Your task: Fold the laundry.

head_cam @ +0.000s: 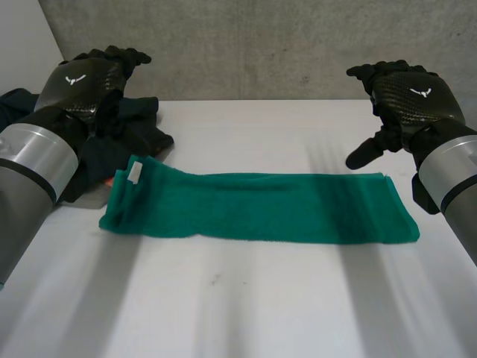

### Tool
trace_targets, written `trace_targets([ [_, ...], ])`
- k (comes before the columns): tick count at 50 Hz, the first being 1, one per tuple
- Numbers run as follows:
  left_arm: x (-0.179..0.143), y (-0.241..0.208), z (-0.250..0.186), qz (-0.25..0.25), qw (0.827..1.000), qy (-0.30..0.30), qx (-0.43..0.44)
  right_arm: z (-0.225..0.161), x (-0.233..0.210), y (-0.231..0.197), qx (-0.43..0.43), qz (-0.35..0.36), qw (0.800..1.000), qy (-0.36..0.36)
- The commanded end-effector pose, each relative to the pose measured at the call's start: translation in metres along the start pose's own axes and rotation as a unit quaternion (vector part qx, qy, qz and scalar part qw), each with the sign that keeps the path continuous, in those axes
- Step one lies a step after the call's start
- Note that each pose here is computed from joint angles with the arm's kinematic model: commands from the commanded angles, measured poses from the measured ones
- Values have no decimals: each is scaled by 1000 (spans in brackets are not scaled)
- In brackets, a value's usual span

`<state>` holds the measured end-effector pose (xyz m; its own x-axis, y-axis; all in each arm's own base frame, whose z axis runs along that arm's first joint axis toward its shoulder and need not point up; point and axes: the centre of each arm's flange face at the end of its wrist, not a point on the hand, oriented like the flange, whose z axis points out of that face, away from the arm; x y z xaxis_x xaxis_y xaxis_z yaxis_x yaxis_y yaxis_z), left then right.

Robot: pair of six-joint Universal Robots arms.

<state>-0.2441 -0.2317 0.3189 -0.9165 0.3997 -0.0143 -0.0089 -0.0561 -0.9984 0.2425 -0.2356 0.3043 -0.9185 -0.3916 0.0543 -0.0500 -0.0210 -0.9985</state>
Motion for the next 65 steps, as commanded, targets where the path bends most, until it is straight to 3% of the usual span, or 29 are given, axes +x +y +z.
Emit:
trace_targets([
  [1,-5,-2,6,20,1000,-9,16,10,11,13,-15,-58,998,19],
  [6,-6,1,8,35,999,-9,12,19,34,39,-70,-101,991,49],
  [12,-4,2,8,38,999,-7,10,13,59,108,-214,-145,965,50],
  [21,-3,6,10,38,999,-6,5,24,74,158,-211,-133,968,14],
  [42,-4,8,12,39,999,-8,10,41,95,180,-193,-138,970,45],
  [54,-4,8,12,39,999,-8,10,50,144,174,-197,-170,959,109],
  [65,-4,8,12,39,999,-6,10,49,116,167,-162,-123,979,30],
])
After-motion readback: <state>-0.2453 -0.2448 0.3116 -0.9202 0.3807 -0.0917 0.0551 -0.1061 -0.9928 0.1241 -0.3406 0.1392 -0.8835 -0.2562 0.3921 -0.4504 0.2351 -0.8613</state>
